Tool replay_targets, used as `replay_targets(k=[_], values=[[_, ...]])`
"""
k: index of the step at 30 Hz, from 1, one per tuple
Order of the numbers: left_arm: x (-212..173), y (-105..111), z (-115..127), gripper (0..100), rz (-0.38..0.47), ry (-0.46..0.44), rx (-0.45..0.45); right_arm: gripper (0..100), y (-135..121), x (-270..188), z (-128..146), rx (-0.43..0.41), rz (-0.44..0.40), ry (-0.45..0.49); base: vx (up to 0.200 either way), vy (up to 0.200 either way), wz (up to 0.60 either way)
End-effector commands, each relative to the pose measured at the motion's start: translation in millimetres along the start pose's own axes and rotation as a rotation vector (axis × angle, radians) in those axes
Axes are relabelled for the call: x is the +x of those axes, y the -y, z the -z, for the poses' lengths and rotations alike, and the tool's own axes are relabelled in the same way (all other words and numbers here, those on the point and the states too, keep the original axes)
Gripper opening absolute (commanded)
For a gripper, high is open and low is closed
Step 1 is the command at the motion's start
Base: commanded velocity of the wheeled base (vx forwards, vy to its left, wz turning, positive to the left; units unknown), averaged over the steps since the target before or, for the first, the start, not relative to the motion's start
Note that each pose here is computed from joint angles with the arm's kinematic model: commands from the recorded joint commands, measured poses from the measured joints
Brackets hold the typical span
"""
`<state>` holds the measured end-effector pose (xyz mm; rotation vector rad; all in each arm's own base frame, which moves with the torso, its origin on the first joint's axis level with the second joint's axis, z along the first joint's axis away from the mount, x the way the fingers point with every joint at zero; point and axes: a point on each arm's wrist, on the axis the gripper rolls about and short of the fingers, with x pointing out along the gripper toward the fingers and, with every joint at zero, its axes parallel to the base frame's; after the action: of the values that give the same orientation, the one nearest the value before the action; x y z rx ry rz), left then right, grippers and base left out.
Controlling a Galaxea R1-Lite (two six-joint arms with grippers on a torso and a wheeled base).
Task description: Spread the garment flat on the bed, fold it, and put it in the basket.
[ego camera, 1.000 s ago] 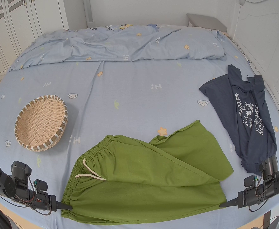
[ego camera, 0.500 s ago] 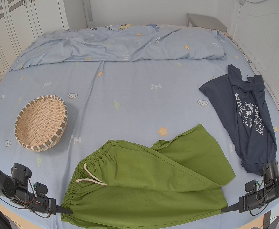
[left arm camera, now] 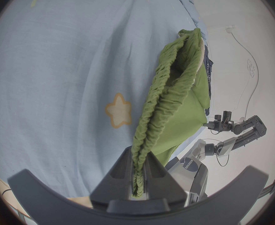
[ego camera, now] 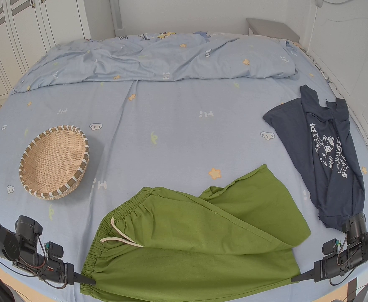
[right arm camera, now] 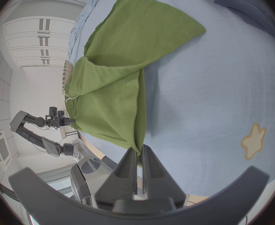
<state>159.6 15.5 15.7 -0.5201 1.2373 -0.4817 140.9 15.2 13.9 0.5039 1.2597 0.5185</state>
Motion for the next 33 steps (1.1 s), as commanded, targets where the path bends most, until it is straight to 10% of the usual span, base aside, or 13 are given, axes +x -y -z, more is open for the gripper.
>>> replay_targets(k=[1,2,11,22,28,33], values=[[0.5,0.4,0.5,0,0.003,-0.004,0.003,0,0.9,1.2,0.0,0.003,-0.001,-0.008,0.0,0.0,0.0],[0.7,0.2,0.6,100,0.003,-0.005,0.002,100,0.9,1.2,0.0,0.003,-0.001,-0.008,0.0,0.0,0.0],[-7.9,6.3,-3.8,100,0.007,0.056,0.038,100,0.3,-1.5,2.7,-0.005,-0.004,0.017,0.0,0.0,0.0],[-70.4,71.8,-6.3,100,0.072,0.427,0.181,100,-10.2,-36.8,-1.6,-0.127,0.005,0.331,0.0,0.0,0.0],[-96.1,137.4,-36.8,100,0.251,0.5,0.269,100,-19.3,-59.3,-26.3,-0.215,0.02,0.501,0.0,0.0,0.0],[-69.2,158.8,-124.1,100,0.209,0.498,0.278,100,-40.9,-71.1,-66.7,-0.342,-0.015,0.583,0.0,0.0,0.0]])
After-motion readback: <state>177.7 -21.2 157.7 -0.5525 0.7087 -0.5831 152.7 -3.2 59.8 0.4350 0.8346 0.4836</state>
